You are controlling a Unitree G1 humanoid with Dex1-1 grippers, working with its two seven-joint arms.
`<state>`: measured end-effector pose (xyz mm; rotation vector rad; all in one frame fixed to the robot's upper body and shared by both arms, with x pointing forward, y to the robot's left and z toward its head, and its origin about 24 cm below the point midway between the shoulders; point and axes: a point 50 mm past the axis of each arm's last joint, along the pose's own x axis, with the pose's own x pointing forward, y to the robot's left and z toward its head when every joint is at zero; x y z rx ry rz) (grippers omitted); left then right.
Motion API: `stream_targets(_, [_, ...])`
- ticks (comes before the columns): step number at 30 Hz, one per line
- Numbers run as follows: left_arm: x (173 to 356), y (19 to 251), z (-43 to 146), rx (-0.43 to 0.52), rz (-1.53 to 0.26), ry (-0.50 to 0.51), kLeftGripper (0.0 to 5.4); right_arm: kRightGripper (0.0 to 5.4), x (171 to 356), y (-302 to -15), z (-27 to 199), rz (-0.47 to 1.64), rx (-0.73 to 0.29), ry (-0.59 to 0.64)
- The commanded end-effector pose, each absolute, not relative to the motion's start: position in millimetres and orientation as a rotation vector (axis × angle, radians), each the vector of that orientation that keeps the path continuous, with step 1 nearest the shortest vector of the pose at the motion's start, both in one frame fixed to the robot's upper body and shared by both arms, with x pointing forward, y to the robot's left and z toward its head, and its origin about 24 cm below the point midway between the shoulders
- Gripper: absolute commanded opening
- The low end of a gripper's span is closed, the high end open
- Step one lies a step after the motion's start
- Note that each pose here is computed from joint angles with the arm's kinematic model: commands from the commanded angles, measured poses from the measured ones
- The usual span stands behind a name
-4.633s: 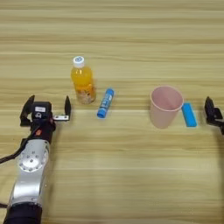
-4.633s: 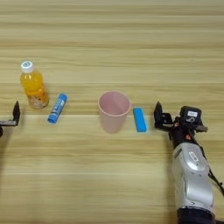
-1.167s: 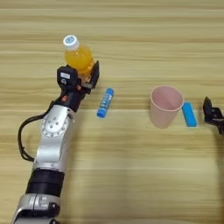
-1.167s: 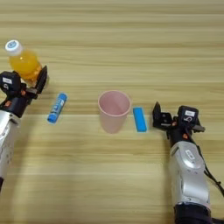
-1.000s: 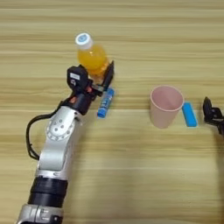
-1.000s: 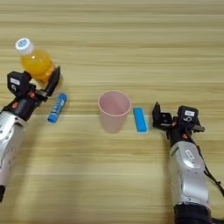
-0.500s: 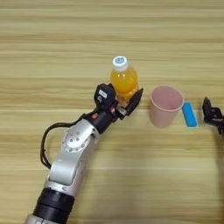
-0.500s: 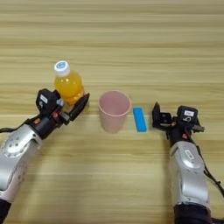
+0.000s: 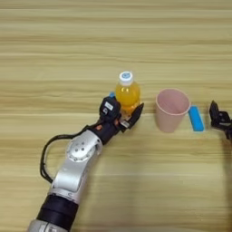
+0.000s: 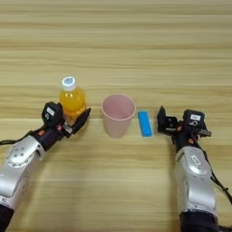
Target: Move the objects on the table
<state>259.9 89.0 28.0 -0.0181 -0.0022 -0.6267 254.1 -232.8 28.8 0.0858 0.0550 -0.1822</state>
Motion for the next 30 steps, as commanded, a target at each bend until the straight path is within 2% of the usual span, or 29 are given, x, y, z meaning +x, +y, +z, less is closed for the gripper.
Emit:
stream_targets(1, [269.6,90,23.4,0.013,-0.612,-0.014,3.39,5.4,255.0,-230,29,-0.181,0.094,0.053])
stream_targets(6, [272.1,93,14.7,0.02,-0.606,0.003,3.38,5.4,255.4,-227,30,-0.179,0.097,0.05])
stream_targets(18, [272.3,90,13.3,0.02,-0.62,-0.008,3.38,5.4,255.5,-227,30,-0.178,0.096,0.05])
stream_targets(30, [262.7,78,7.8,0.025,-0.677,0.002,3.38,5.4,256.0,-227,29,-0.177,0.096,0.05])
